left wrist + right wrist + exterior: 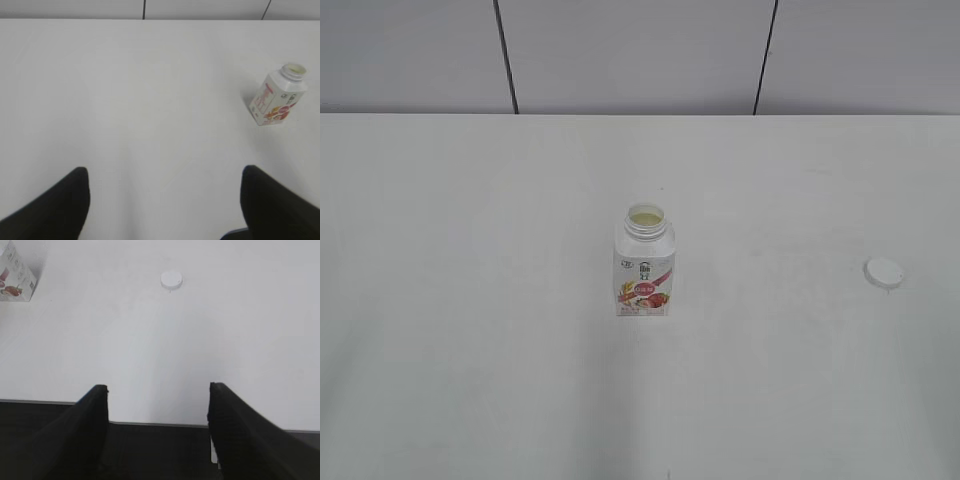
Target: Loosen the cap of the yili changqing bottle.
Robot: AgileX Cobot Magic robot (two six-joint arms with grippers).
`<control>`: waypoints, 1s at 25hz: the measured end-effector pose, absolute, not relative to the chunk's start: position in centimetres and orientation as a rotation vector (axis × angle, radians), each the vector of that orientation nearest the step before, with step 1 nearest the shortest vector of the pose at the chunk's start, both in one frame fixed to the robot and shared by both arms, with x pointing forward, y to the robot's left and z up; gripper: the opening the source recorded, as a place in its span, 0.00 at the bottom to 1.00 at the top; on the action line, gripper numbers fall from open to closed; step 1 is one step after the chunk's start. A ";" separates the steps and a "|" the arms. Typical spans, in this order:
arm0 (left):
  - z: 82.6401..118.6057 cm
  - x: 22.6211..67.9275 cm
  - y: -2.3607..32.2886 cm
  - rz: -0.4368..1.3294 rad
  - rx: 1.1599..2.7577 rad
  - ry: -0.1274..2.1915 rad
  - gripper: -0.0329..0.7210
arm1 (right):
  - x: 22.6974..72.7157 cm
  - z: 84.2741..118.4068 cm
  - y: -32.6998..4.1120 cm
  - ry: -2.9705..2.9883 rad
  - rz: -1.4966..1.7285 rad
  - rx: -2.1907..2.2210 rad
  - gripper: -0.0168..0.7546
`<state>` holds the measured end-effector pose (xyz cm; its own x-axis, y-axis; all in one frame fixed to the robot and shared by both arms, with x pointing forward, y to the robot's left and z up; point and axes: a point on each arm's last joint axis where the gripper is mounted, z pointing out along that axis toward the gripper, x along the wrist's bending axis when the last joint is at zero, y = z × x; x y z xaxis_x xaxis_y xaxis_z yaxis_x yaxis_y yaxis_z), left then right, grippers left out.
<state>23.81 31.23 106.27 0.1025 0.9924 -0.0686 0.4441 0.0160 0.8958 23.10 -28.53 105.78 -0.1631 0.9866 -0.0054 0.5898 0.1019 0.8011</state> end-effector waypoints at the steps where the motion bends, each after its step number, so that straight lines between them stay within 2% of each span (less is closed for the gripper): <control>1: 106.1 23.4 31.2 0.832 1.543 1.447 0.79 | 22.9 105.7 -28.5 1.810 0.913 1.526 0.67; 7: 105.9 23.1 30.5 0.784 1.610 1.351 0.79 | 22.6 105.4 -28.7 1.719 0.965 1.425 0.67; 17: 105.9 23.1 30.5 0.787 1.621 1.343 0.79 | 22.9 105.4 -28.7 1.705 0.967 1.412 0.67; 25: 105.9 23.0 30.3 0.899 1.504 1.516 0.79 | 22.9 105.4 -28.7 1.705 0.967 1.411 0.67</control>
<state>23.03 30.27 105.88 0.0282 0.9980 -0.0574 0.4283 0.0398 0.9028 22.89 -28.71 105.36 -0.1509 0.9867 -0.0601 0.4551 0.1233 0.8819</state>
